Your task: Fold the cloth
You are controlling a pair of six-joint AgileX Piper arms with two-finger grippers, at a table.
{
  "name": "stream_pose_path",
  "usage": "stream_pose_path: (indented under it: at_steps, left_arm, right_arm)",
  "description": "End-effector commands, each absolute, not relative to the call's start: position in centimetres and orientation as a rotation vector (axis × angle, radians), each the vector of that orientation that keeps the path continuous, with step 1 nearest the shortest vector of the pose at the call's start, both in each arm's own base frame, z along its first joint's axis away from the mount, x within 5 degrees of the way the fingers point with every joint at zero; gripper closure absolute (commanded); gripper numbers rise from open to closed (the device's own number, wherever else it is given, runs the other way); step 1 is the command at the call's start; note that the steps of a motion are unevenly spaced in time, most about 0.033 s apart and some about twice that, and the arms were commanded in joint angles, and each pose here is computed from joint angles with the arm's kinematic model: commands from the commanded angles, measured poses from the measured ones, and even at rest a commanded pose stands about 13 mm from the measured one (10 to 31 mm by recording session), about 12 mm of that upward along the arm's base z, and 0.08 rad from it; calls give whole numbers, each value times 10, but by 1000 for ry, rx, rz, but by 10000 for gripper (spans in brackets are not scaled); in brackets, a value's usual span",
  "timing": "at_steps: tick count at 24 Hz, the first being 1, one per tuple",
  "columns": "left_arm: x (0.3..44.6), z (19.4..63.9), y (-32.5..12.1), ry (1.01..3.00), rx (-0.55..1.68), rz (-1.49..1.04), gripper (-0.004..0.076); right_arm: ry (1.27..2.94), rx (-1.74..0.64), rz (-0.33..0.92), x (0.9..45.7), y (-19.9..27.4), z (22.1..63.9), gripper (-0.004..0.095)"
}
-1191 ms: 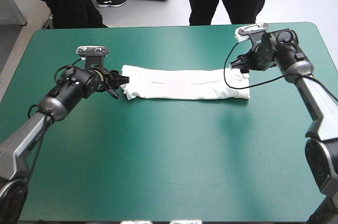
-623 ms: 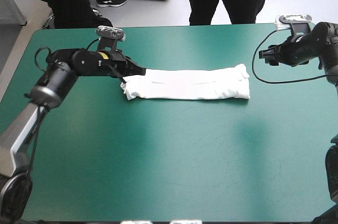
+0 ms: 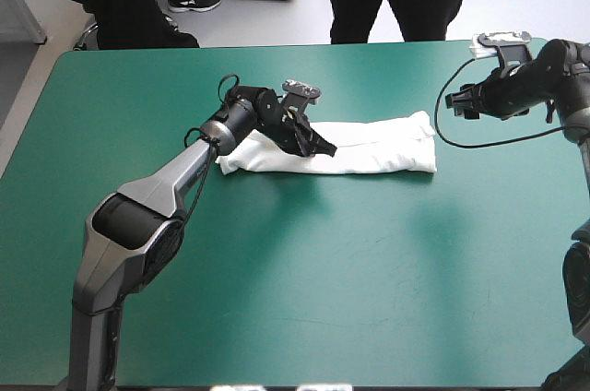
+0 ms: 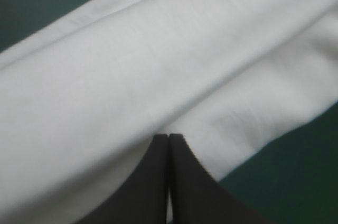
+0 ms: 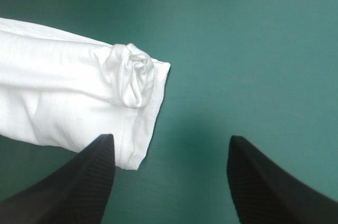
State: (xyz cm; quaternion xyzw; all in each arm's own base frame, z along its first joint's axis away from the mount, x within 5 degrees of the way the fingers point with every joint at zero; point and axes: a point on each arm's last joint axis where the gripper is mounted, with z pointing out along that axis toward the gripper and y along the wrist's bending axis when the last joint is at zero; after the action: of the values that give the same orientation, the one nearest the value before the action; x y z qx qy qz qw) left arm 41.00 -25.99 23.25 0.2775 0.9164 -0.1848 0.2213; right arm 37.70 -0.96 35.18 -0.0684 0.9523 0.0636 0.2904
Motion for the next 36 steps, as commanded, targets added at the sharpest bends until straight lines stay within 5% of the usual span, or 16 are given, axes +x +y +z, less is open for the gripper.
stream_pose_path:
  at_steps: [1,9,29,31,36]
  left_arm:
    - [411,264,-263,2433,707,-535,741]
    - [414,230,-268,2544,702,-539,741]
    - [413,241,-266,2541,729,-537,741]
    - [415,241,-264,2538,733,-533,741]
    - [418,241,-260,2541,717,-529,741]
  right_arm:
    - [2440,-196,166,373,-10,375,331]
    - [2544,-225,201,381,-9,347,331]
    - [2693,-202,692,438,13,223,282]
    - [2709,-210,725,438,14,217,326]
    - [2774,-215,802,437,17,200,619]
